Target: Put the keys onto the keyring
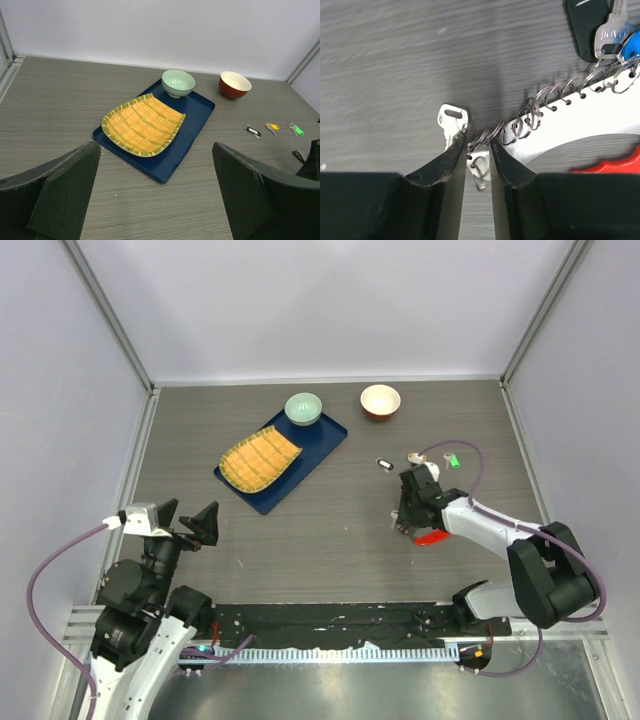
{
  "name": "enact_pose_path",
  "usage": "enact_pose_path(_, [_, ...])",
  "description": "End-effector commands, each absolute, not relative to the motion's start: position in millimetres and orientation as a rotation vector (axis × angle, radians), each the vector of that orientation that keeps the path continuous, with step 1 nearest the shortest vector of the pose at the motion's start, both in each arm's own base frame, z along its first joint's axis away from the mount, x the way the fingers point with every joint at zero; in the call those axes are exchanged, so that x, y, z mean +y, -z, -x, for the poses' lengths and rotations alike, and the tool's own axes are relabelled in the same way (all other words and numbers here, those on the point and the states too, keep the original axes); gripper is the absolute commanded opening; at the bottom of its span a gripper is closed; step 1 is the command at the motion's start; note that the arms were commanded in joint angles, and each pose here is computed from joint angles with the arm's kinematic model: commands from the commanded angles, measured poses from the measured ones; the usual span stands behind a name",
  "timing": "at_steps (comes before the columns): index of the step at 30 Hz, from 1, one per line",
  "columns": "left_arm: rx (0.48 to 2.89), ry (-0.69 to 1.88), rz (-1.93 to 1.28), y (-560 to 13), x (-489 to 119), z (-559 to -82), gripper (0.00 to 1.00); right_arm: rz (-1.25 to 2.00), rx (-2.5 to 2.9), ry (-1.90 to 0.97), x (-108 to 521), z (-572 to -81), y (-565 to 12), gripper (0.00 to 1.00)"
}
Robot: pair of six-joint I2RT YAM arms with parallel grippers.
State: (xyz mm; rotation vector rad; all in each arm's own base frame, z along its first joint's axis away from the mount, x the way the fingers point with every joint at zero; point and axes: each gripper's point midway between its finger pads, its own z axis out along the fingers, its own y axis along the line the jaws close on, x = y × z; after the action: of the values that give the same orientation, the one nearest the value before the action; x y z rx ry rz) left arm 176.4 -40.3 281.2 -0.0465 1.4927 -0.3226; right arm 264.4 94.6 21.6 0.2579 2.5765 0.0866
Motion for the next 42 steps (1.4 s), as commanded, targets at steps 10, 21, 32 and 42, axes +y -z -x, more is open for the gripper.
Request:
enact_pose_path(10, [1.435, 0.334, 0.042, -296, -37, -167, 1.0, -0.03, 2.541, -0.199, 189, -242, -53, 0.64])
enact_pose_path(21, [1.519, 0.368, -0.035, -284, -57, -179, 1.0, 0.143, 2.593, -0.306, 179, -201, -52, 0.59])
enact_pose_path(32, [1.562, 0.386, -0.067, -276, -65, -183, 1.0, 0.316, 2.572, -0.397, 196, -202, -37, 0.49])
enact_pose_path(42, [1.59, 0.393, -0.09, -271, -71, -186, 1.0, 0.44, 2.551, -0.383, 200, -207, -33, 0.46])
